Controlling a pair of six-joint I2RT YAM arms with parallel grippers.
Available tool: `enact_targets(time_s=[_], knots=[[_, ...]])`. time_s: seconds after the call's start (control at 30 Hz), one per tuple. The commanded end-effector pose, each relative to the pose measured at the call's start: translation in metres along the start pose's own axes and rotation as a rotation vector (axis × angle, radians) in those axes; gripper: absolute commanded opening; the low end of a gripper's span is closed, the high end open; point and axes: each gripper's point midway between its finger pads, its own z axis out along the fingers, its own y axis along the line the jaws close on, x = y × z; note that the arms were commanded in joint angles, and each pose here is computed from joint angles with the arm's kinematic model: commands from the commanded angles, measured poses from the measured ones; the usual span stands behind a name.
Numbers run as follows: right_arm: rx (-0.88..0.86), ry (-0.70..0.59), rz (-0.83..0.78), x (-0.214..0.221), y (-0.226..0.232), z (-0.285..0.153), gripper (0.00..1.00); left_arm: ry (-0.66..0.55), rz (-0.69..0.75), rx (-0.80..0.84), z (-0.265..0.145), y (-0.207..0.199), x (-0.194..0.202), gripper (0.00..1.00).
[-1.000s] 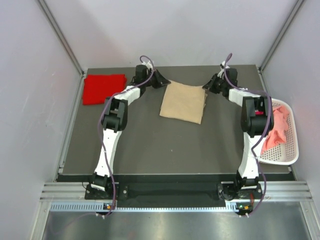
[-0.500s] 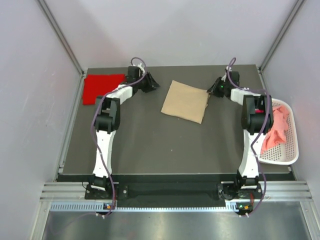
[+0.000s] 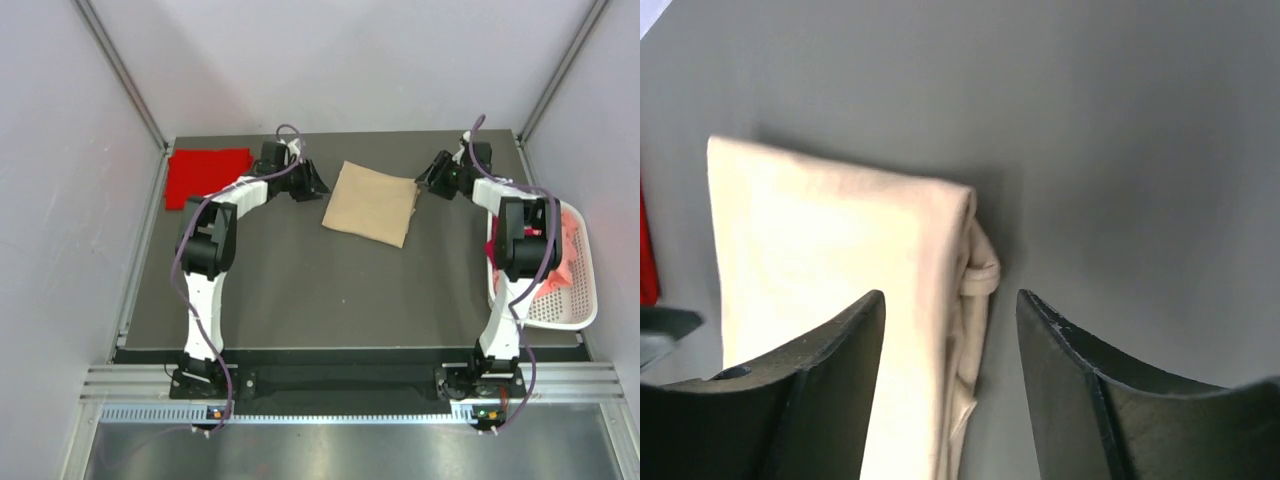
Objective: Fold and stack the t-shirts
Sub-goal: Neatly place the folded tshirt to the corner
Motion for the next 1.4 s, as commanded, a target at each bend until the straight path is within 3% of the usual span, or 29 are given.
enact_targets(time_s=[0.0, 0.03, 0.27, 0.57, 0.67, 0.7, 0.77, 0.87, 1.0, 1.23, 1.37], knots=[[-0.076, 0.0, -0.033, -0.001, 0.022, -0.009, 0.56, 0.063, 0.041, 0.019, 0.001, 0.01, 0.011, 0.47], [-0.092, 0.026, -0.054, 0.012, 0.036, -0.005, 0.56, 0.071, 0.074, 0.013, 0.002, 0.014, 0.011, 0.47], [-0.002, 0.067, -0.078, 0.027, 0.009, 0.014, 0.57, 0.094, 0.105, -0.01, 0.02, 0.03, -0.006, 0.49], [0.05, 0.099, -0.105, 0.041, -0.007, 0.034, 0.57, 0.098, 0.065, 0.003, 0.04, 0.039, -0.007, 0.5], [-0.004, 0.128, -0.109, 0.044, 0.0, 0.044, 0.51, 0.103, 0.053, -0.015, 0.038, 0.042, -0.006, 0.49], [-0.033, 0.124, -0.114, 0.042, 0.005, 0.046, 0.42, 0.084, 0.05, -0.057, 0.036, 0.05, -0.01, 0.49], [-0.071, 0.136, -0.113, 0.044, 0.011, 0.05, 0.25, 0.037, 0.046, -0.072, 0.025, 0.051, -0.02, 0.52], [-0.141, 0.14, -0.135, 0.043, 0.026, 0.053, 0.18, -0.032, -0.017, -0.03, 0.005, 0.048, -0.043, 0.58], [-0.22, 0.188, -0.162, 0.053, 0.047, 0.06, 0.13, -0.043, -0.062, -0.044, -0.021, 0.055, -0.058, 0.56], [-0.329, 0.294, -0.329, 0.111, 0.111, 0.068, 0.12, -0.082, -0.047, -0.204, -0.08, 0.068, -0.033, 0.56], [-0.359, 0.329, -0.309, 0.135, 0.128, 0.064, 0.12, -0.133, -0.09, -0.237, -0.107, 0.083, -0.027, 0.57]])
